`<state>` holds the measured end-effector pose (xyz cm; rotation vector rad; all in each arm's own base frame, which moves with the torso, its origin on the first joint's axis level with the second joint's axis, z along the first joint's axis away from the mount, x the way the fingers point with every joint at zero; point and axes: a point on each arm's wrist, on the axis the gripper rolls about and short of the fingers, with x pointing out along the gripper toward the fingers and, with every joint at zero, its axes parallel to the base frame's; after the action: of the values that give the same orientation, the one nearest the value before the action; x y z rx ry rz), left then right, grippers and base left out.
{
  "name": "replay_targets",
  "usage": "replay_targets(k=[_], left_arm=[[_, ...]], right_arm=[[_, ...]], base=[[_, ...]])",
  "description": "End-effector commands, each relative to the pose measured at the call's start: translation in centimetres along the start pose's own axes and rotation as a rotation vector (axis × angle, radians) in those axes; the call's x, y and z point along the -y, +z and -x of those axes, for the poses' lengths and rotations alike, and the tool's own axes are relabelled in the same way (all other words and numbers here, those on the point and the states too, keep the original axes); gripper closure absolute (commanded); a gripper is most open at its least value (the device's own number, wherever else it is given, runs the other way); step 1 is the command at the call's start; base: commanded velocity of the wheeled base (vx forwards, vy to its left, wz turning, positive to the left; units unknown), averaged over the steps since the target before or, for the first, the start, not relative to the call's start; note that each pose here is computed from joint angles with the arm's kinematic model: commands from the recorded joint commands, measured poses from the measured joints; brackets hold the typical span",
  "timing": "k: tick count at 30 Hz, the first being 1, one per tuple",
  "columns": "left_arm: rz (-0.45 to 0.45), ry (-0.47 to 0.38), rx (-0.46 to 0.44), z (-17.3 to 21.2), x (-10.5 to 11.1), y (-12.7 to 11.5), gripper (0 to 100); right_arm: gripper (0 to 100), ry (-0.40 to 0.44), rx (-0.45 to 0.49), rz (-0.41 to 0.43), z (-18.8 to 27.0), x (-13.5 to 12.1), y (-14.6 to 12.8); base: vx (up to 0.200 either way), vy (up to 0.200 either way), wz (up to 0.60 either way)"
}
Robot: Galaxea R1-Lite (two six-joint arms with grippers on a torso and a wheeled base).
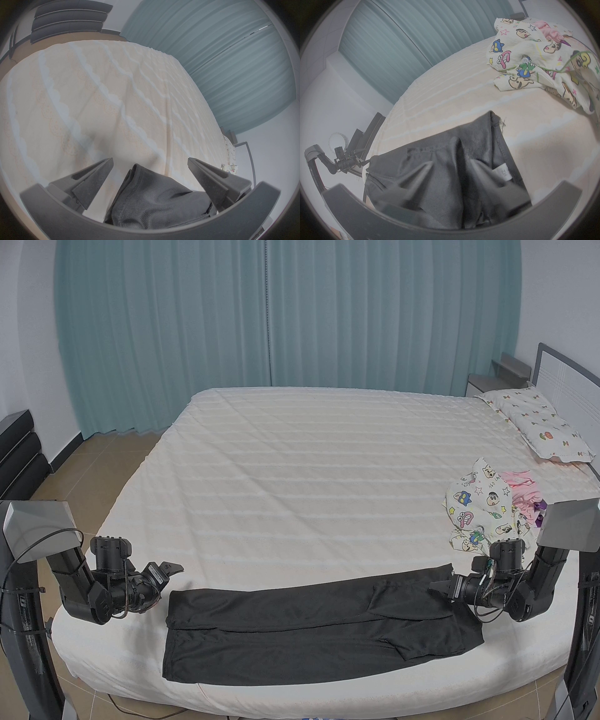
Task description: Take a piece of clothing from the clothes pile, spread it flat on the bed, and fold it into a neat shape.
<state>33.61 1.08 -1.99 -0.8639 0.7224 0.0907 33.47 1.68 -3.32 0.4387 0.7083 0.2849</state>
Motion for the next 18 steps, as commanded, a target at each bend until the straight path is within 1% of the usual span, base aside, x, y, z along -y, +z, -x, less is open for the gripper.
replay_targets(k=[1, 2, 3, 4, 5, 6, 7, 9, 12, 18], left_arm=[[0.001, 0.0, 0.001, 0.0, 0.0, 0.0, 0], [0.001, 0.0, 0.001, 0.0, 0.0, 0.0, 0], [0.001, 0.0, 0.001, 0.0, 0.0, 0.0, 0], [0.001, 0.0, 0.001, 0.0, 0.0, 0.0, 0], [0.001, 0.0, 0.001, 0.0, 0.0, 0.0, 0], [0.001, 0.0, 0.001, 0.0, 0.0, 0.0, 0], [0.001, 0.0, 0.001, 0.0, 0.0, 0.0, 0], [0.001, 0.0, 0.001, 0.0, 0.0, 0.0, 0], [0.001, 0.0, 0.001, 0.0, 0.0, 0.0, 0], [-0.001, 0.0, 0.001, -0.1, 0.0, 0.0, 0]], right_arm=[[0, 0.046, 0.071, 0.032, 0.6, -1.8, 2.2], [0, 0.051, 0.074, 0.035, 0.5, -2.0, 2.3], [0, 0.077, 0.086, 0.056, 0.4, -3.2, 2.7], [0, 0.077, 0.086, 0.056, 0.4, -3.2, 2.7], [0, 0.115, 0.07, 0.072, -0.2, -5.0, 2.3], [0, 0.115, 0.07, 0.072, -0.2, -5.0, 2.3], [0, 0.126, 0.046, 0.091, -1.2, -6.8, 1.6], [0, 0.106, 0.042, 0.109, -2.4, -8.2, 1.1], [0, 0.056, 0.038, 0.119, -4.6, -9.6, -0.1], [0, 0.047, 0.017, 0.156, -5.6, -10.6, -1.6]], base=[[0.0, 0.0, 0.0], [0.0, 0.0, 0.0], [0.0, 0.0, 0.0], [0.0, 0.0, 0.0], [0.0, 0.0, 0.0], [0.0, 0.0, 0.0], [0.0, 0.0, 0.0], [0.0, 0.0, 0.0], [0.0, 0.0, 0.0], [0.0, 0.0, 0.0]])
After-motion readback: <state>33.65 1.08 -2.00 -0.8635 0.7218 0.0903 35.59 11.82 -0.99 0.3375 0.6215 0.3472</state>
